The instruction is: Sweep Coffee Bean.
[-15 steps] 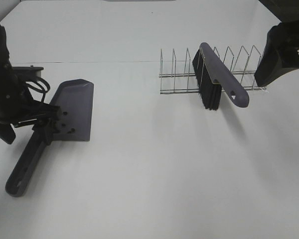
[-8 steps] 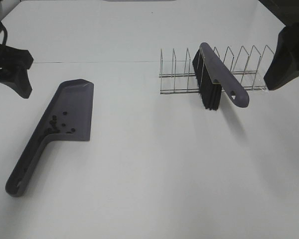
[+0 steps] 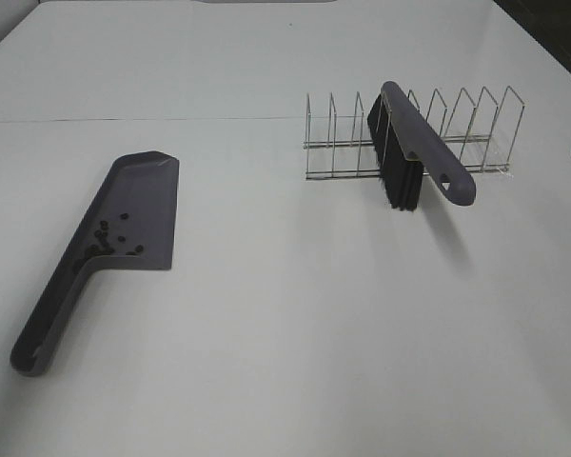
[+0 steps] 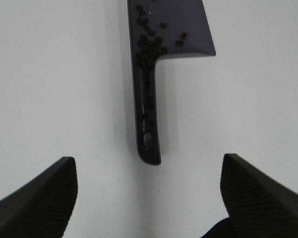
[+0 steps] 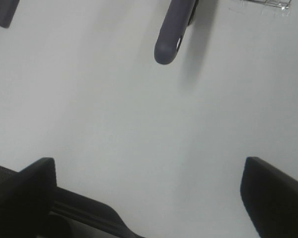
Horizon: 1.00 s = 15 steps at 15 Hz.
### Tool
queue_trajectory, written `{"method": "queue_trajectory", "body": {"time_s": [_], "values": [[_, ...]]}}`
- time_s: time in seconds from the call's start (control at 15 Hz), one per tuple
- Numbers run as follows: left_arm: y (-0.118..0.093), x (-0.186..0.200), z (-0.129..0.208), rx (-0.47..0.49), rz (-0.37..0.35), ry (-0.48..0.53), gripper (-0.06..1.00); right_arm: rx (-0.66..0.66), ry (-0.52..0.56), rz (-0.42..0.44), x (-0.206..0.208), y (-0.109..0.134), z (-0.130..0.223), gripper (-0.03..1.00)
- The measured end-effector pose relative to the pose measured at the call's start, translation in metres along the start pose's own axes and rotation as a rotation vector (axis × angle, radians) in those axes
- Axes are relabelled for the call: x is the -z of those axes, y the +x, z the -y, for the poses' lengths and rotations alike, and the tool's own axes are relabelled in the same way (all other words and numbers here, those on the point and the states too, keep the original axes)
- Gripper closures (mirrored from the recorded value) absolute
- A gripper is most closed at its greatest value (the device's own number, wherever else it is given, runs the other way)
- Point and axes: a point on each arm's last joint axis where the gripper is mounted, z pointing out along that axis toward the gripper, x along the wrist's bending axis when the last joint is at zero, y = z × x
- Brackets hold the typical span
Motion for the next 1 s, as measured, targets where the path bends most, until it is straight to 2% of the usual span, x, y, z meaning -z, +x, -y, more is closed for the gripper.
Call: {"method": "queue_trajectory", "body": {"time_s": [0.2,0.6,0.73,1.0], "values": [[0.009,0.000,0.057,0.001,0.000,-0.002,0.22,0.013,-0.007,0.002,-0.010,0.002,0.039,0.04],[0.022,0.015,0.147,-0.005,0.022,-0.107,0.22,0.008,-0.027,-0.012,-0.023,0.006,0.107,0.04],[0.025,0.036,0.171,-0.018,0.040,-0.283,0.22,0.000,-0.092,-0.029,-0.020,0.009,0.128,0.04],[0.028,0.051,0.191,-0.028,0.058,-0.444,0.22,0.005,-0.208,-0.026,-0.005,0.011,0.139,0.04]]}}
